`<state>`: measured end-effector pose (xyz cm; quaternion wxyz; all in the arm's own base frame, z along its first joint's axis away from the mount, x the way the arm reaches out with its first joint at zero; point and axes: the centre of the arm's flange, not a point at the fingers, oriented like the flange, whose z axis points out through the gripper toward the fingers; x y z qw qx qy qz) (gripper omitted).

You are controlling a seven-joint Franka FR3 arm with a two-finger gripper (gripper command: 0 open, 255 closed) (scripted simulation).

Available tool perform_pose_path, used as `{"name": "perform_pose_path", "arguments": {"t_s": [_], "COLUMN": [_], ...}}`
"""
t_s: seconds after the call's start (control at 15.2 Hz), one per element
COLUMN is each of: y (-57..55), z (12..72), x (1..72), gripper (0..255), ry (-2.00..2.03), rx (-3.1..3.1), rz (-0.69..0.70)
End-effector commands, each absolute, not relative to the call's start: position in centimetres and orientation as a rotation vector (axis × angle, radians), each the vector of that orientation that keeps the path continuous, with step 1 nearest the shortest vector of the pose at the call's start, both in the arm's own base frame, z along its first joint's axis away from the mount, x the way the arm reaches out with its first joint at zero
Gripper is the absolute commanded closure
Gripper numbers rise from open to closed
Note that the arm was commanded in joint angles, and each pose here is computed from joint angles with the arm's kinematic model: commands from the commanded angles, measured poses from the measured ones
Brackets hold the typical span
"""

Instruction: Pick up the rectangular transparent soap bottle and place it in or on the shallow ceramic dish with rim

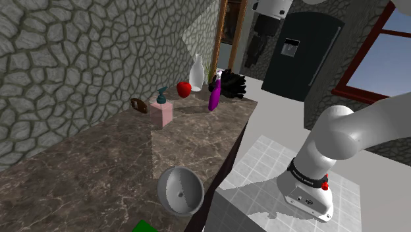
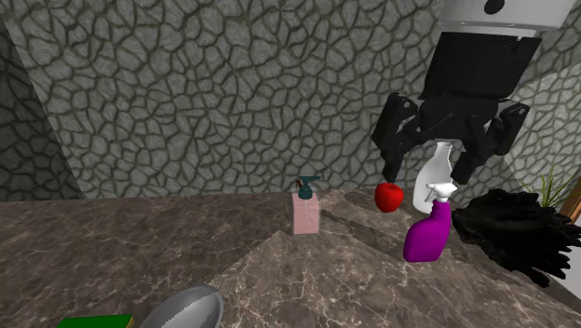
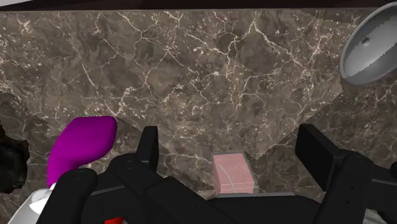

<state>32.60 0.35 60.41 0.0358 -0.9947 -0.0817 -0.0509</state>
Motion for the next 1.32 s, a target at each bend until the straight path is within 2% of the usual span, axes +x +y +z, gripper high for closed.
{"name": "perform_pose_path", "arguments": {"t_s": [0.0, 1.25], "y": [0.3, 10.4], "z": [60.4, 50.8], "x": [32.6, 53.9], "gripper": [0, 0], "ry": [-0.251, -0.276], "rx": [-3.056, -3.08], "rz": [-0.156, -0.127]}}
